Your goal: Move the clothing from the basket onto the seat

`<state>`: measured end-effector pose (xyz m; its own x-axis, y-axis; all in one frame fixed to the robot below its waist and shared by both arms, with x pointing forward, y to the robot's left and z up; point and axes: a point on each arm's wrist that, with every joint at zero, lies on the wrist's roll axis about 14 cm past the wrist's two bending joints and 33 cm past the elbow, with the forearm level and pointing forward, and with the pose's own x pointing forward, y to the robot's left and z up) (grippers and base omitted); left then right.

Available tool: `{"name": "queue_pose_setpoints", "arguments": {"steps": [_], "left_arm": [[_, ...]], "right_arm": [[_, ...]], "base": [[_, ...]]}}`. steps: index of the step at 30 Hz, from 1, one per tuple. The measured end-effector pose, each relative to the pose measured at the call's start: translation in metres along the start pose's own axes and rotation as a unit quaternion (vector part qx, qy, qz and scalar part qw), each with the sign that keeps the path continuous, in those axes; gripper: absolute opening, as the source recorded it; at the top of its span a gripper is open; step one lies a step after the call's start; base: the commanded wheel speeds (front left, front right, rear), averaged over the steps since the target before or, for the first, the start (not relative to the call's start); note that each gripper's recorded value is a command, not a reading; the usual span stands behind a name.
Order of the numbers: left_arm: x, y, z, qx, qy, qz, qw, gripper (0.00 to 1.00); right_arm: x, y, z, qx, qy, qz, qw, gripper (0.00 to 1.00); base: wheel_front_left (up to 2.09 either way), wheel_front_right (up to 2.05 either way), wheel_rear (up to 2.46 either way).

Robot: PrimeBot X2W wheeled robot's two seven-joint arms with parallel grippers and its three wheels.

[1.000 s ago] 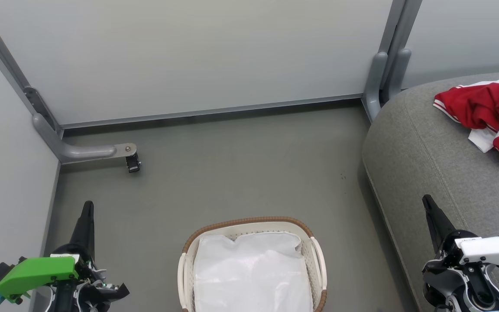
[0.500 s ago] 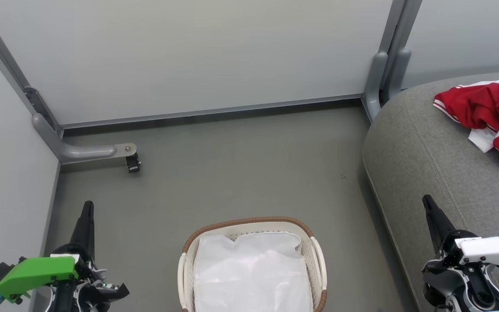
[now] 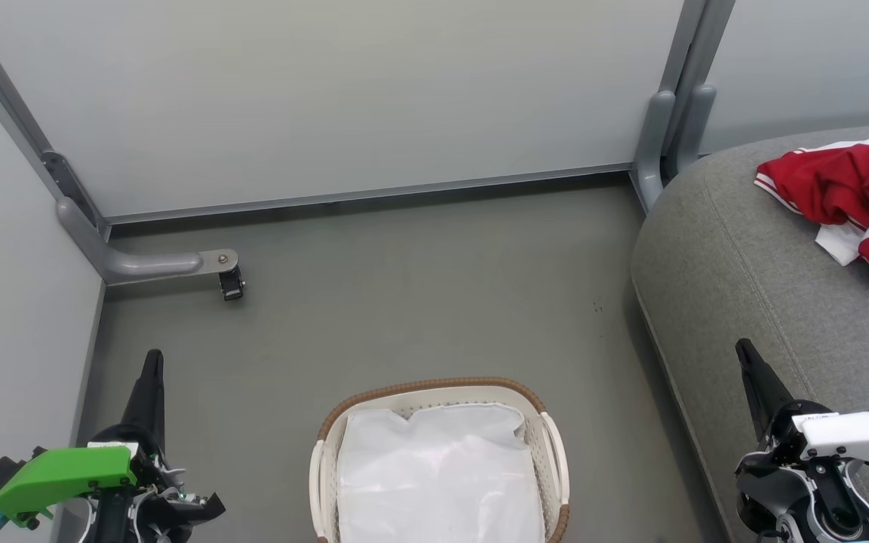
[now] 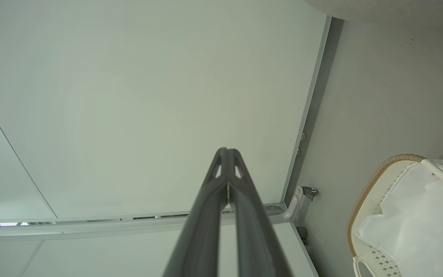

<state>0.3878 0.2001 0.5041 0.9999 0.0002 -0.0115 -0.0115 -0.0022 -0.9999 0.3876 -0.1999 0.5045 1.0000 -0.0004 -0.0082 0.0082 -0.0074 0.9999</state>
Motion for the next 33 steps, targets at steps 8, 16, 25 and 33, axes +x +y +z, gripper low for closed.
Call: {"name": "queue_pose_setpoints", "arguments": {"steps": [8,16,25,33], "left_arm": [[0.0,0.0,0.0,0.0,0.0,0.0,1.0,0.0],[0.0,0.0,0.0,0.0,0.0,0.0,1.0,0.0],[0.0,0.0,0.0,0.0,0.0,0.0,1.0,0.0],[0.0,0.0,0.0,0.0,0.0,0.0,1.0,0.0]], "right_arm": [[0.0,0.0,0.0,0.0,0.0,0.0,1.0,0.0],[0.0,0.0,0.0001,-0.001,0.0,0.0,1.0,0.0],[0.0,0.0,0.0,0.0,0.0,0.0,1.0,0.0],[0.0,0.0,0.0001,0.0,0.0,0.0,1.0,0.0]], "base": [[0.0,0.0,0.0],[0.0,0.0,0.0],[0.0,0.0,0.0],[0.0,0.0,0.0]]}}
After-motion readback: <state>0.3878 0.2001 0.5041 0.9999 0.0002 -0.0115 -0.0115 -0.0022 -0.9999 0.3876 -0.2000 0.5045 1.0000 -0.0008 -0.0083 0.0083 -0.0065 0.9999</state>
